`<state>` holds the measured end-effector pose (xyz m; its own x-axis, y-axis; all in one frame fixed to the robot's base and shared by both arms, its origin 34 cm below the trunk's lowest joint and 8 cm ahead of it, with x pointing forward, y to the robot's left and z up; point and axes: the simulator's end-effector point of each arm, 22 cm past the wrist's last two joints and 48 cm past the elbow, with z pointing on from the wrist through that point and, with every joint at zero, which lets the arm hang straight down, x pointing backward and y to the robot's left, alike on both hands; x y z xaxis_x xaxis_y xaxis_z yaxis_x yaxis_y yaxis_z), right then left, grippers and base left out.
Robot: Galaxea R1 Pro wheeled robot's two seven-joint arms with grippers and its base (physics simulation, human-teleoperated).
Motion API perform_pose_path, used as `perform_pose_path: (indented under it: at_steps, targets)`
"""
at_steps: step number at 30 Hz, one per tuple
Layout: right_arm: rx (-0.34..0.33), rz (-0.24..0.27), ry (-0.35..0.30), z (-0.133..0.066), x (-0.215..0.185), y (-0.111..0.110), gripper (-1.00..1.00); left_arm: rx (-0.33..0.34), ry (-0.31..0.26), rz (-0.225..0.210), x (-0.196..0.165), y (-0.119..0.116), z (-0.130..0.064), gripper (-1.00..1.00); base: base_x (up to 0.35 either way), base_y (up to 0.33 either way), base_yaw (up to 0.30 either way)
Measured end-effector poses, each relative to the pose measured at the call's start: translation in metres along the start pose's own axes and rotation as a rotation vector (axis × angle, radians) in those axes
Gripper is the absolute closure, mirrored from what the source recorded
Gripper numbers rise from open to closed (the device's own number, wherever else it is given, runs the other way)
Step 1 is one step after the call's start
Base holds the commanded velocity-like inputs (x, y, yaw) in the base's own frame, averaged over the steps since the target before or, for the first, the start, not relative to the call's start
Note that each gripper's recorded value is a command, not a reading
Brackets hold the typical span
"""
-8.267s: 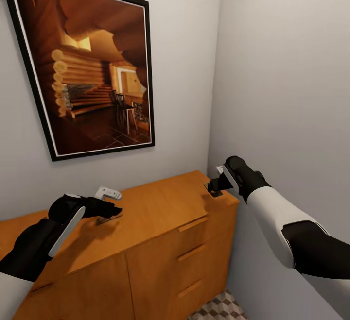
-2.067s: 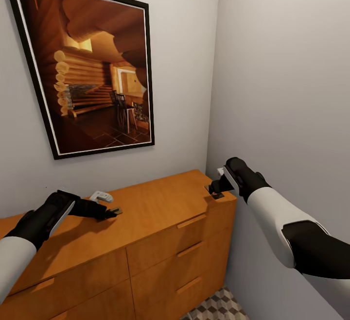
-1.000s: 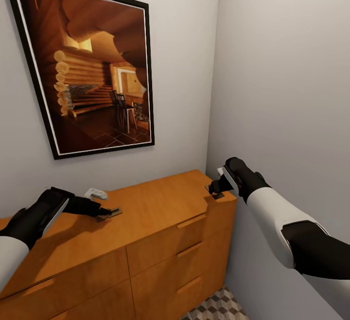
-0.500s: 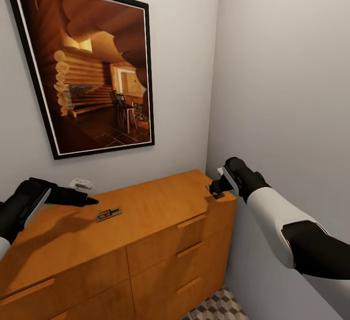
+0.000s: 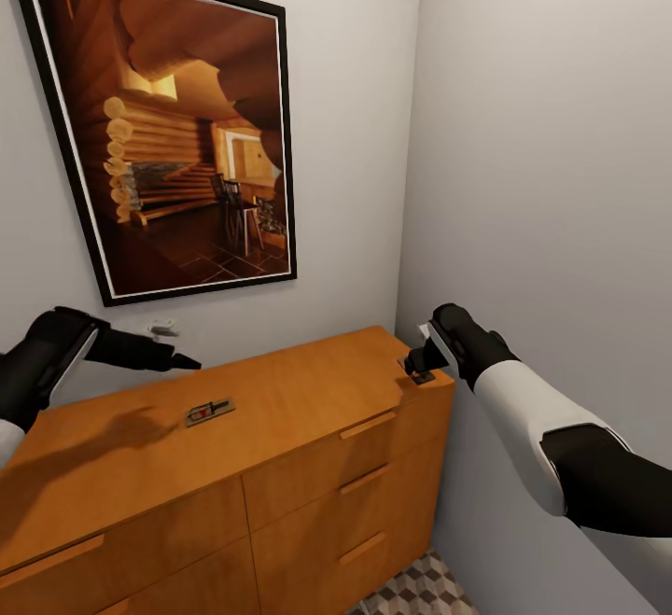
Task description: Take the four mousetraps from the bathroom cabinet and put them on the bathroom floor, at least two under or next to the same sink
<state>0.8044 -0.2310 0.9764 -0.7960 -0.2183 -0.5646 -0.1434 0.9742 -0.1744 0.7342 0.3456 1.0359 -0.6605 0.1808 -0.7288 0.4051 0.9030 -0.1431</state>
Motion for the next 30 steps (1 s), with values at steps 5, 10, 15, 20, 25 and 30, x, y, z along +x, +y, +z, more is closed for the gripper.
perform_pose_path:
  at_steps: [5, 10, 15, 20, 25, 30]
  targets:
    - [-0.002, 0.001, 0.002, 0.000, 0.001, 0.000, 1.00, 0.001, 0.065, 0.045, 0.015, -0.010, 0.015, -1.00, 0.000, 0.000, 0.000]
    - [-0.003, 0.001, 0.004, 0.001, 0.001, 0.001, 1.00, 0.018, 0.106, 0.072, 0.025, -0.020, 0.022, -1.00, 0.000, 0.000, 0.000]
    - [0.001, 0.003, 0.005, 0.001, 0.002, -0.002, 1.00, 0.034, 0.114, 0.078, 0.028, -0.024, 0.023, -1.00, 0.000, 0.000, 0.000]
    - [0.003, 0.004, 0.006, 0.001, 0.003, -0.004, 1.00, 0.038, 0.117, 0.081, 0.030, -0.023, 0.024, -1.00, 0.000, 0.000, 0.000]
    - [0.003, 0.005, 0.007, 0.002, 0.003, -0.004, 1.00, 0.039, 0.133, 0.063, 0.037, -0.020, 0.030, -1.00, 0.000, 0.000, 0.000]
    - [0.004, 0.005, 0.007, 0.002, 0.003, -0.004, 1.00, 0.006, 0.155, 0.068, 0.043, -0.011, 0.031, -1.00, 0.000, 0.000, 0.000]
